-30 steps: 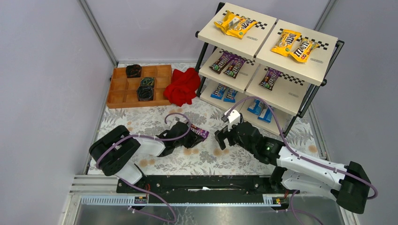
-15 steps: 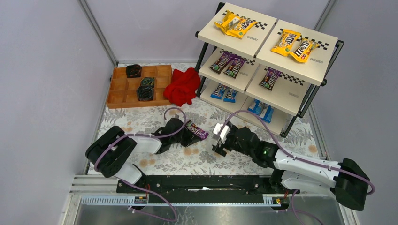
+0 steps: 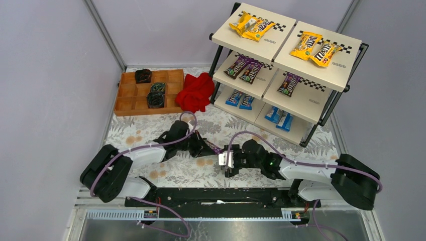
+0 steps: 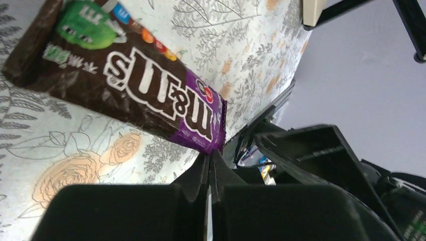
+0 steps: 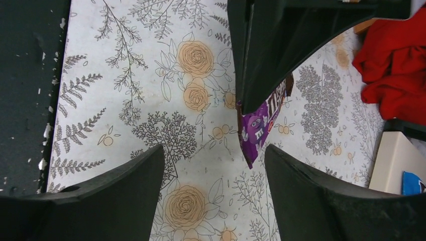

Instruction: Place and organize the candy bags onto the shelf

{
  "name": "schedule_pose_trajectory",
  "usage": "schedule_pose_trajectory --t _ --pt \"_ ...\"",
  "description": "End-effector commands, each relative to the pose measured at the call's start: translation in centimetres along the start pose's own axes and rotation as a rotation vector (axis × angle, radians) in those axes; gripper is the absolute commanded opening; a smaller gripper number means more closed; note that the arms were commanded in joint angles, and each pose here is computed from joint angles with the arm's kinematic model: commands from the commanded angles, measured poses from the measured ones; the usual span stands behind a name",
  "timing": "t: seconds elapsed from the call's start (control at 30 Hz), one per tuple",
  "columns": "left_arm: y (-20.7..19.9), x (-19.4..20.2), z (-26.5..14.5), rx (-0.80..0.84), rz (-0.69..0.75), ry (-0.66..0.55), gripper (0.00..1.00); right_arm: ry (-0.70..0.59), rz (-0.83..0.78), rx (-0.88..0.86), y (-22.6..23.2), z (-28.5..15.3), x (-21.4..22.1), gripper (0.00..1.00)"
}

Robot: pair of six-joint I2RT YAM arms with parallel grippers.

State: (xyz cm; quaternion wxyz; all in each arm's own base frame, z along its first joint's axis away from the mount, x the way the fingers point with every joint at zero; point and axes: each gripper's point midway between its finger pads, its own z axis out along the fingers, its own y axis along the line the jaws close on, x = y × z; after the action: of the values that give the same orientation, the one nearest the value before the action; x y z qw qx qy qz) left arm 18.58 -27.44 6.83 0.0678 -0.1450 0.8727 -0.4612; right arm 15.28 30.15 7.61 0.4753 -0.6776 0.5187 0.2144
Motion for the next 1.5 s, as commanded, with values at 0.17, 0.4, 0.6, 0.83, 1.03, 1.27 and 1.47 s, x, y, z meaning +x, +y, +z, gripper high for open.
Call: schedule_pose_trajectory --t 0.17,0.4,0.6,0.83,1.03,1.27,1.47 --pt "-1.7 0.6 -1.6 0.093 0.074 0.042 0.00 -0.065 -0.086 0.103 -3.0 2.2 -2.5 0.65" --pt "-1.7 0.8 -1.9 0.108 0.080 0.061 0.00 -0.018 -0.111 0.173 -4.0 3.5 -1.4 0.52" --pt "-1.4 0.9 -2.0 0.102 0.082 0.066 0.00 0.003 -0.115 0.228 -4.9 4.0 -1.0 0.38" --pt "-2.4 0.1 -3.1 0.119 0.173 0.005 0.24 0.023 -0.097 0.305 -6.7 3.0 -1.7 0.00" --pt "-4.5 -4.2 -7.3 0.022 0.342 -0.227 0.62 0.157 -0.077 0.335 -8.2 -1.8 -2.5 0.00" --pt "-11.0 -10.4 -14.2 -0.090 0.551 -0.565 0.77 0.396 -0.079 0.458 -11.0 -13.7 -4.3 0.00" --pt "-16.3 -11.9 -16.5 -0.032 0.628 -0.664 0.77 0.631 -0.140 0.719 -14.6 -25.1 -5.3 0.00"
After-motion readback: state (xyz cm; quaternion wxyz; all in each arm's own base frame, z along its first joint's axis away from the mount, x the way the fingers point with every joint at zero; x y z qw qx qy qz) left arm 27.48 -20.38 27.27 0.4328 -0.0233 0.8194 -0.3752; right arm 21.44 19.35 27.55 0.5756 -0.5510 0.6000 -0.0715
